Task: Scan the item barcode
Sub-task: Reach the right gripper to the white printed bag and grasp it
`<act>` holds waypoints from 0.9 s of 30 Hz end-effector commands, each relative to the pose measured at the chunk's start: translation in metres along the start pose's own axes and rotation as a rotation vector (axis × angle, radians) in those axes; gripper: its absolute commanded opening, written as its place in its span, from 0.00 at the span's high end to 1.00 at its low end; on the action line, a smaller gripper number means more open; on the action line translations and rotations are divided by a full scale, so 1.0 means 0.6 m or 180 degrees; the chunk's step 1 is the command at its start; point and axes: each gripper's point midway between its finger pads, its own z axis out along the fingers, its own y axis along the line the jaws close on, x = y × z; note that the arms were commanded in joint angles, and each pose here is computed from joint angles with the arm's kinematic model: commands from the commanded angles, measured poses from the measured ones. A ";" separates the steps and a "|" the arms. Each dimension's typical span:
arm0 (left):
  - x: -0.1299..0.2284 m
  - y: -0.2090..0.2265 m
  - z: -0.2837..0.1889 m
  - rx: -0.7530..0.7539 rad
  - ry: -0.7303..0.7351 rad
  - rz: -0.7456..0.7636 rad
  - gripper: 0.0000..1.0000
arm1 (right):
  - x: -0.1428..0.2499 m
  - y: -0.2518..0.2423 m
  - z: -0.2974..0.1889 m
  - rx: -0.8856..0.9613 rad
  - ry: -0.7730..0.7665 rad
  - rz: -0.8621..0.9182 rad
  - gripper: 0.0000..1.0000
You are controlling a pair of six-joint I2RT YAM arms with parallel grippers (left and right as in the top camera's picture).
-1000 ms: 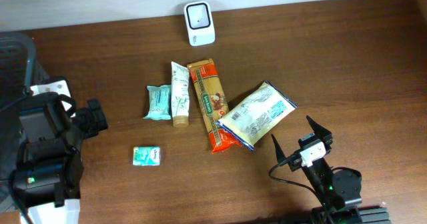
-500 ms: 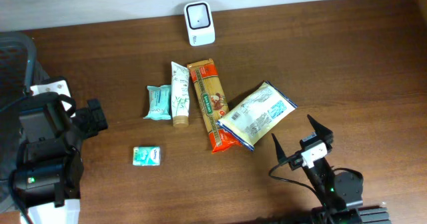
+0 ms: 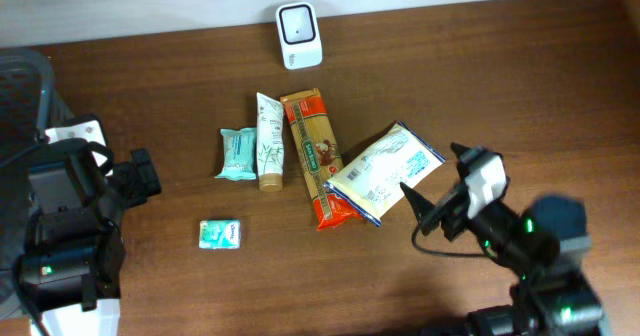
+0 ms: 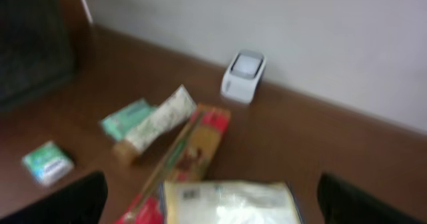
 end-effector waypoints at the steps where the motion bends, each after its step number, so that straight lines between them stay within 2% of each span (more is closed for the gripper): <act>1: -0.011 0.008 -0.010 -0.0054 -0.0072 -0.0056 0.01 | -0.030 -0.008 0.024 -0.0167 0.0414 0.0262 0.01; 4: -0.011 0.008 -0.010 -0.0054 -0.0072 -0.0057 0.01 | -0.035 -0.003 0.054 -0.0458 0.0803 0.0523 0.02; 9: -0.011 0.008 -0.010 -0.0054 -0.0071 -0.0055 0.01 | -0.015 0.031 0.132 -0.1358 0.1035 0.1168 0.02; 10: -0.012 0.008 -0.010 -0.0054 -0.0073 -0.0056 0.01 | 0.002 0.035 0.159 -0.1499 0.1126 0.1281 0.09; 13: -0.011 0.008 -0.010 -0.0054 -0.0071 -0.0055 0.01 | 0.048 0.042 0.235 -0.1333 0.1455 0.1769 0.27; 18: -0.011 0.008 -0.010 -0.0054 -0.0072 -0.0057 0.01 | 0.118 0.070 0.322 -0.0743 0.1970 0.2368 0.33; 20: -0.011 0.008 -0.010 -0.0054 -0.0071 -0.0057 0.01 | 0.153 0.059 0.319 -0.0511 0.2172 0.2337 0.32; 21: -0.011 0.008 -0.010 -0.0054 -0.0072 -0.0056 0.01 | 0.166 0.034 0.310 -0.0420 0.2215 0.2090 0.31; 24: -0.011 0.008 -0.010 -0.0054 -0.0071 -0.0057 0.01 | 0.187 -0.059 0.278 -0.0169 0.2283 0.1715 0.20; 27: -0.012 0.008 -0.010 -0.0054 -0.0072 -0.0057 0.01 | 0.210 -0.172 0.239 -0.0111 0.2154 0.1634 0.10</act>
